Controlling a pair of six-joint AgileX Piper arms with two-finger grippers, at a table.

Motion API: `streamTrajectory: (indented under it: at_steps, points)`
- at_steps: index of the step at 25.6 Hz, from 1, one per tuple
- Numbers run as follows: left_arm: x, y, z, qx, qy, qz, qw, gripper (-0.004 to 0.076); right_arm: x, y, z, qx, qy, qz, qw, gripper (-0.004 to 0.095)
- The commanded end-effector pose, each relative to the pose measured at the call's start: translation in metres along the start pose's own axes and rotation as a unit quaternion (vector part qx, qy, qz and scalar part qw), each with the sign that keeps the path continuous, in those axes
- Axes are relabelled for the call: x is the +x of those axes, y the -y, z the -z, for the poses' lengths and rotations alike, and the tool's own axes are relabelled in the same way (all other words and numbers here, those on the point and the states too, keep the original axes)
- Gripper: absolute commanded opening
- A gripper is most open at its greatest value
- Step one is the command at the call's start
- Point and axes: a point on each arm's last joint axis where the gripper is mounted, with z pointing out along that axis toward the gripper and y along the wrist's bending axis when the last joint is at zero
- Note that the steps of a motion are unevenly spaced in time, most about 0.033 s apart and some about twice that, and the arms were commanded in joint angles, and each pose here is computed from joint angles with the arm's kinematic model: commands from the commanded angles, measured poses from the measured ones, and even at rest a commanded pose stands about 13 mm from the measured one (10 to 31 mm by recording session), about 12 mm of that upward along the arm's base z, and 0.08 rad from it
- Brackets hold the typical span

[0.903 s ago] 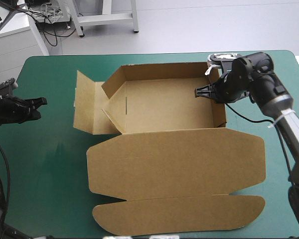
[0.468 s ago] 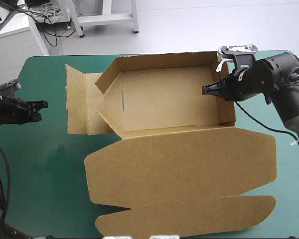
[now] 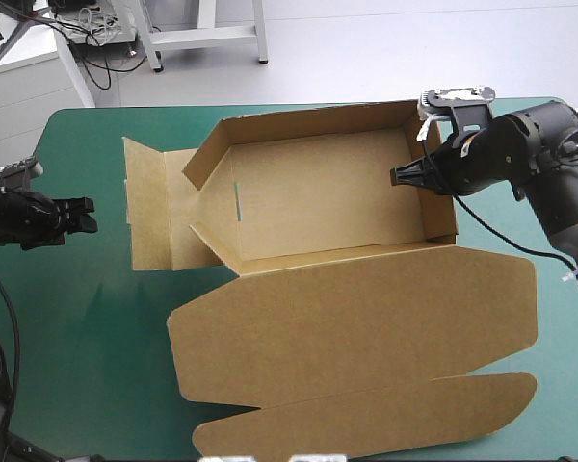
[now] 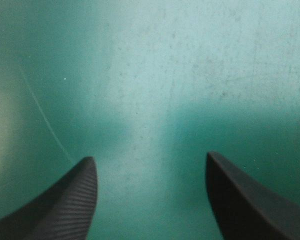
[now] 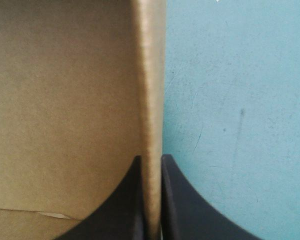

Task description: Fold the box

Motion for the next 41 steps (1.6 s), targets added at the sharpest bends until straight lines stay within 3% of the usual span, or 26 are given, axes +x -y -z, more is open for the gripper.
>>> streamTrajectory:
  at_steps: [1, 5, 8, 15, 23, 28, 35, 41]
  points:
    - [-0.001, 0.011, 0.021, 0.015, 0.029, -0.007, 0.999, 0.0573, -0.003, -0.002, 0.025, -0.02, 0.041, -0.005, 0.999, -0.0015]
    - [-0.001, 0.014, 0.02, 0.034, 0.025, -0.009, 0.999, 0.0554, -0.003, -0.006, 0.025, -0.037, 0.045, 0.005, 0.998, -0.0015]
    - [-0.003, 0.025, 0.018, 0.097, 0.028, 0.006, 0.995, 0.0532, -0.004, -0.007, 0.025, -0.045, 0.051, 0.012, 0.998, -0.0015]
    - [-0.005, 0.074, -0.001, 0.218, 0.021, -0.052, 0.974, 0.0498, -0.012, -0.008, 0.026, -0.049, 0.094, 0.009, 0.994, -0.0015]
    - [0.007, 0.117, -0.015, 0.258, -0.012, -0.127, 0.958, 0.049, -0.021, -0.006, 0.018, -0.054, 0.116, -0.008, 0.992, -0.0015]
    - [0.01, 0.131, -0.003, 0.352, -0.013, -0.134, 0.926, 0.049, -0.026, 0.011, 0.003, -0.058, 0.102, -0.048, 0.992, -0.0015]
    - [0.009, 0.147, 0.023, 0.419, 0.04, -0.129, 0.898, 0.049, -0.027, 0.019, -0.003, -0.047, 0.094, -0.054, 0.993, -0.0014]
    - [0.019, 0.161, 0.041, 0.428, 0.053, -0.159, 0.888, 0.049, -0.027, 0.019, -0.003, -0.045, 0.094, -0.053, 0.993, -0.0014]
